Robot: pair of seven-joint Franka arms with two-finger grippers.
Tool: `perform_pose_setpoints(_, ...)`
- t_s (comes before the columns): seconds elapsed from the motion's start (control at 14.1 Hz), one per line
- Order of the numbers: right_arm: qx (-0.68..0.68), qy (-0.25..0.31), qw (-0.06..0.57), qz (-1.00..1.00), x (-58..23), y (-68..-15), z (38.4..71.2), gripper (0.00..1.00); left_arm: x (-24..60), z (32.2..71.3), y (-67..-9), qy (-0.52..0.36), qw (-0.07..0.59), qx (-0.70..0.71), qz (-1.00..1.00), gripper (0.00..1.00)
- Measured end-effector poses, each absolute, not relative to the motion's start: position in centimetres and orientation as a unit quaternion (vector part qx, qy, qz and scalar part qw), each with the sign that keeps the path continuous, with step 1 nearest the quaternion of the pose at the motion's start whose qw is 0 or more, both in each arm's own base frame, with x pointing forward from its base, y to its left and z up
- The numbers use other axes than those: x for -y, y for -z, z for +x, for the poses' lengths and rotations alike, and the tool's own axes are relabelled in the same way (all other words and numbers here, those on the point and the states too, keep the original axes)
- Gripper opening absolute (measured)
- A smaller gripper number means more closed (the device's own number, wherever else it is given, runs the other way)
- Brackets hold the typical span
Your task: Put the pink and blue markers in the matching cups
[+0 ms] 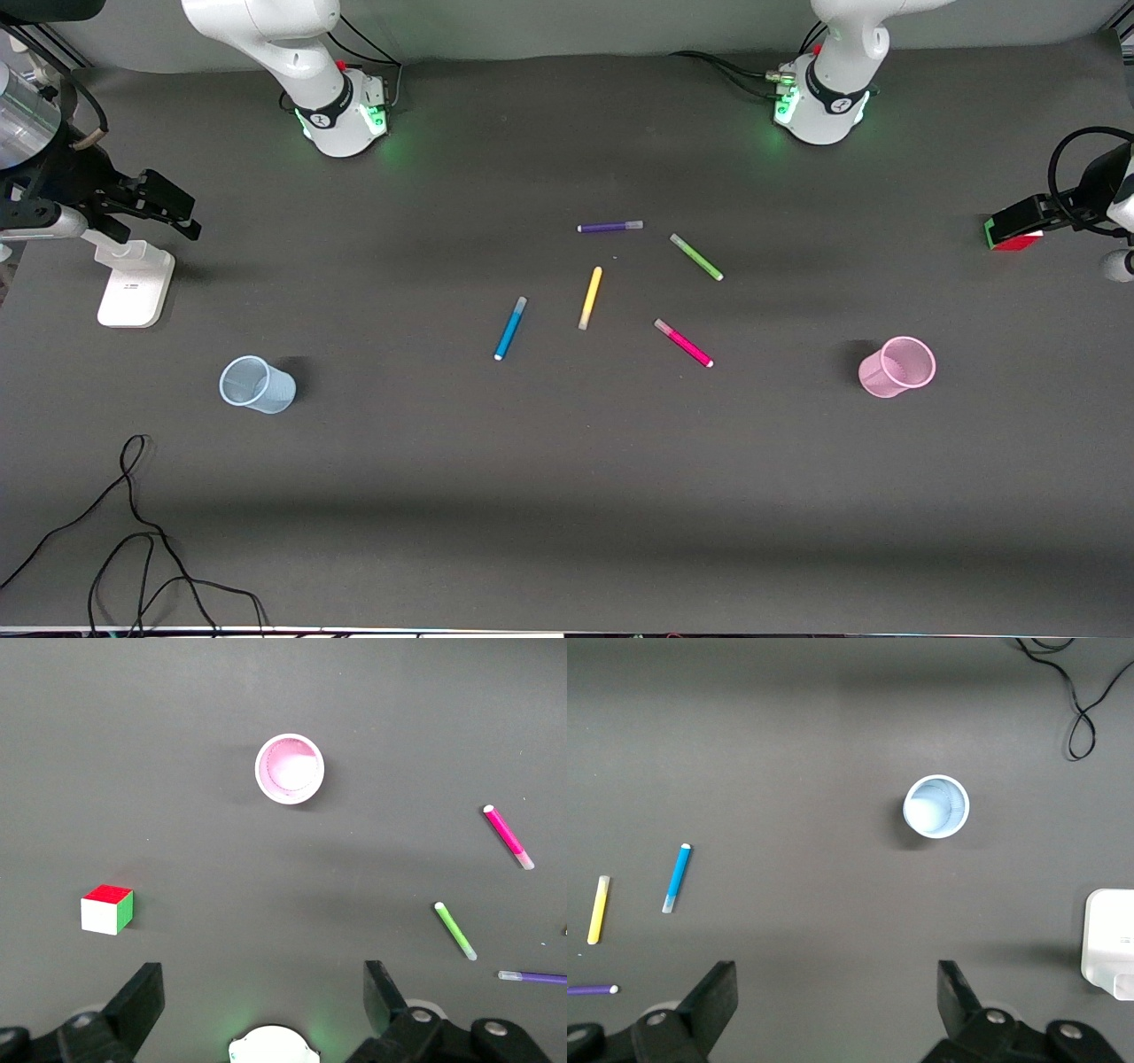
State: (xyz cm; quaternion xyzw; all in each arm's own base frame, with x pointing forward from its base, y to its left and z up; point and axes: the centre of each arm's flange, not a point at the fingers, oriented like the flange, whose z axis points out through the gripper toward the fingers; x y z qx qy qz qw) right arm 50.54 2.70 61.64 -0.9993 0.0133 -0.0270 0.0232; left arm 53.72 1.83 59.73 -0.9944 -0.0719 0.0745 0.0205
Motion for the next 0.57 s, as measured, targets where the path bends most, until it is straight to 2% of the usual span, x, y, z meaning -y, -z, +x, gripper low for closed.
perform_pose_setpoints(0.35,-0.012,-0.003,0.024,-1.0,-3.1,-58.9,52.0,1.0,-1.7,53.7,-59.7,-0.074,0.02,0.07,-0.995,1.0)
perform_pose_setpoints(0.57,-0.044,-0.052,0.02,-0.997,-8.5,-54.3,53.3,1.0,-1.5,53.7,-59.7,-0.075,0.02,0.068,-0.995,1.0)
